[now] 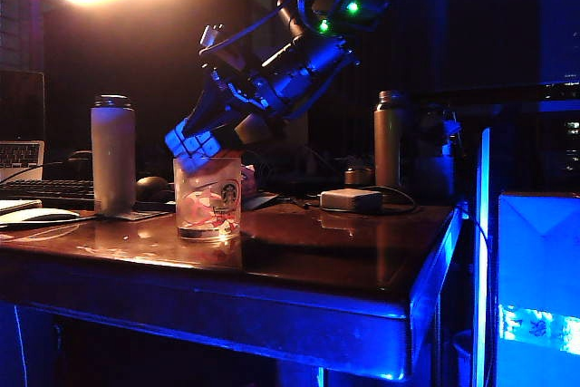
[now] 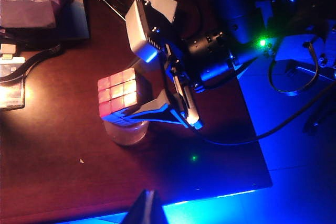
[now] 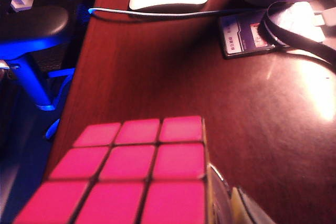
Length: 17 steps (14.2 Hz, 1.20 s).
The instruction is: Stack the Rubik's Cube on top of the glass cup.
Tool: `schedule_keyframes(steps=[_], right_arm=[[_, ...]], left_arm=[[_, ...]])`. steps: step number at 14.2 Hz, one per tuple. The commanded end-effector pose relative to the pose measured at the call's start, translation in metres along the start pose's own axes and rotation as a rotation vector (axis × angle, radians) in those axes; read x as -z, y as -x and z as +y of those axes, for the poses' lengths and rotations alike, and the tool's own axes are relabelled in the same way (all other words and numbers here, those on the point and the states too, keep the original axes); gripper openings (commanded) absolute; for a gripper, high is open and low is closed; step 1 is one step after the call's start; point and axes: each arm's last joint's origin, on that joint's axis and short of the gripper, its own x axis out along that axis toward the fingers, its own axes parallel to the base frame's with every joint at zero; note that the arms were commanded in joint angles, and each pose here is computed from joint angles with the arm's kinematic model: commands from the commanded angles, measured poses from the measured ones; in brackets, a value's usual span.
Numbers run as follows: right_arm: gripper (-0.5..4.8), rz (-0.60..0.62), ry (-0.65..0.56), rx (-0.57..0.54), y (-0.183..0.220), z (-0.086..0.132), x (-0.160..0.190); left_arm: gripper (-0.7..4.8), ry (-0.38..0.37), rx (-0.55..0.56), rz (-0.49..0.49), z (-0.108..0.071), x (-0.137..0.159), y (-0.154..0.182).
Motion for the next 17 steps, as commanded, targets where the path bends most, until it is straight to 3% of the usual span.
schedule_keyframes(steps=[1, 5, 6, 8, 10, 12, 17], right_arm=[[4.64, -0.018, 0.012, -0.003, 0.002, 0.002, -0.005], [4.61, -0.073, 0.050, 0.018, 0.022, 0.008, -0.023], [3.85, -0.089, 0.055, 0.034, 0.032, 0.011, -0.031], [0.03, -0.062, 0.040, 0.136, 0.061, 0.024, -0.046], [-0.05, -0.029, 0.007, 0.277, 0.092, 0.038, -0.059], [-0.06, -0.061, 0.019, 0.331, 0.135, 0.057, -0.075], [-0.05, -0.286, 0.129, 0.459, 0.254, 0.131, -0.112]], left_arm=[[-0.03, -0.005, 0.004, -0.016, -0.001, -0.002, 0.002], [-0.03, -0.009, 0.011, -0.018, -0.001, -0.002, 0.002], [-0.03, -0.020, 0.031, -0.022, -0.002, -0.002, 0.002], [-0.03, -0.051, 0.075, -0.039, -0.006, -0.002, 0.007], [-0.03, -0.080, 0.069, -0.081, -0.013, 0.000, 0.022], [-0.03, -0.111, 0.010, -0.140, -0.026, 0.005, 0.049], [-0.03, -0.119, -0.139, -0.306, -0.077, 0.060, 0.146]])
